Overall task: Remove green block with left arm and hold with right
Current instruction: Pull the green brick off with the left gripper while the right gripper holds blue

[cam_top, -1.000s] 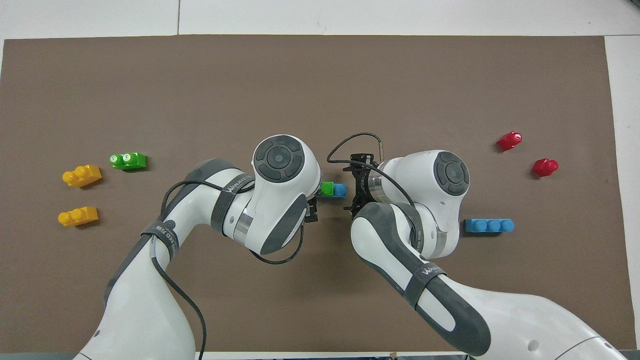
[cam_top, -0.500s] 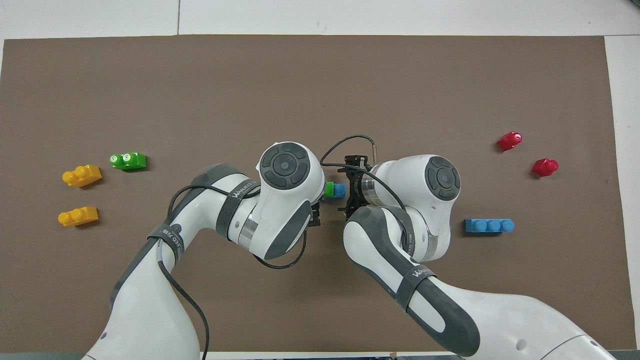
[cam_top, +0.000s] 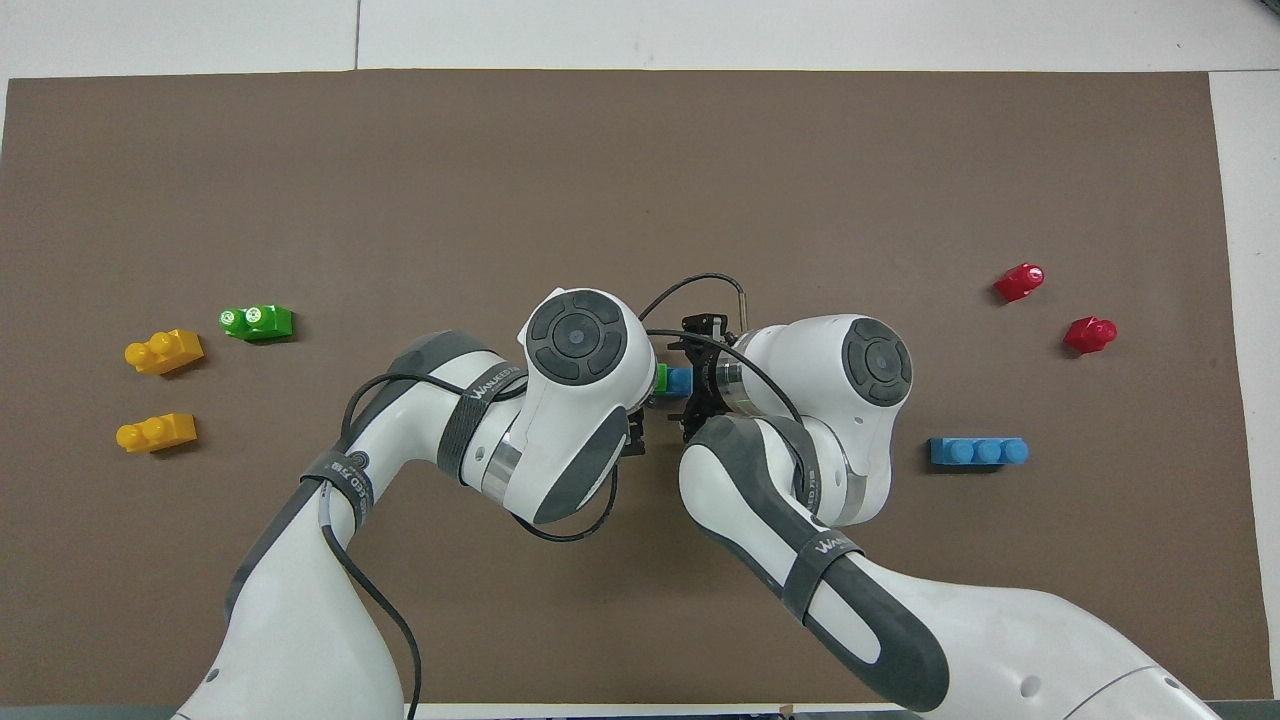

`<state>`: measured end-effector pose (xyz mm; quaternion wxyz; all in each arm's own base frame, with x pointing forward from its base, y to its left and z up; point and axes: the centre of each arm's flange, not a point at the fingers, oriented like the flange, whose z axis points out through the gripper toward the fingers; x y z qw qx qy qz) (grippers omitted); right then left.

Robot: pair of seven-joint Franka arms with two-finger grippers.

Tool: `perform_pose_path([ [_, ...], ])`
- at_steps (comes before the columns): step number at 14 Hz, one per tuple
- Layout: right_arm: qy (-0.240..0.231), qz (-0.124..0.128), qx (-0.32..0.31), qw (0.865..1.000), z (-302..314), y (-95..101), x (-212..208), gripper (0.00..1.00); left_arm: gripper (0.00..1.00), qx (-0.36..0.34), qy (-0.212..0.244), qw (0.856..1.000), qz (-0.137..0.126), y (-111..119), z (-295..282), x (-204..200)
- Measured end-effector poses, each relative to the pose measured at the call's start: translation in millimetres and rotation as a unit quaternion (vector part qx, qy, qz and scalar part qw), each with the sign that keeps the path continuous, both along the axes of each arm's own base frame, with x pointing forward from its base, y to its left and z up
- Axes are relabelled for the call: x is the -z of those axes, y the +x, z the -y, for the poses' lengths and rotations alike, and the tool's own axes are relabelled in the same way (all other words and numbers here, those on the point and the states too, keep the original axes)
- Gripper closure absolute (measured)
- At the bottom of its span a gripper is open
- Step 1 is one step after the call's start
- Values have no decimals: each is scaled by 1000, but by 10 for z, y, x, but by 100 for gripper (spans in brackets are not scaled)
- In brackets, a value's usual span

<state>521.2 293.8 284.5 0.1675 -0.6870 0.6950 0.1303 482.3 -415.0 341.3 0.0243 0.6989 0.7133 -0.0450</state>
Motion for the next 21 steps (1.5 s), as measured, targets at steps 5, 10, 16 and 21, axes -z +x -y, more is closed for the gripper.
perform_pose_path([
  [5, 2, 2, -1, 1000, 6, 15, -2, 66, 0, 0, -1, 1000, 2, -1, 7, -3],
  [10, 17, 4, 13, 1000, 18, 47, -22, 66, 0, 0, -2, 1000, 3, 3, 6, -5],
  [16, 17, 7, 9, 1000, -1, 38, -8, 66, 44, -4, -4, 1000, 16, 79, -35, -58],
  [21, 17, 11, 10, 1000, 3, 50, -15, 66, 60, -6, -10, 1000, 25, 131, -38, -180],
])
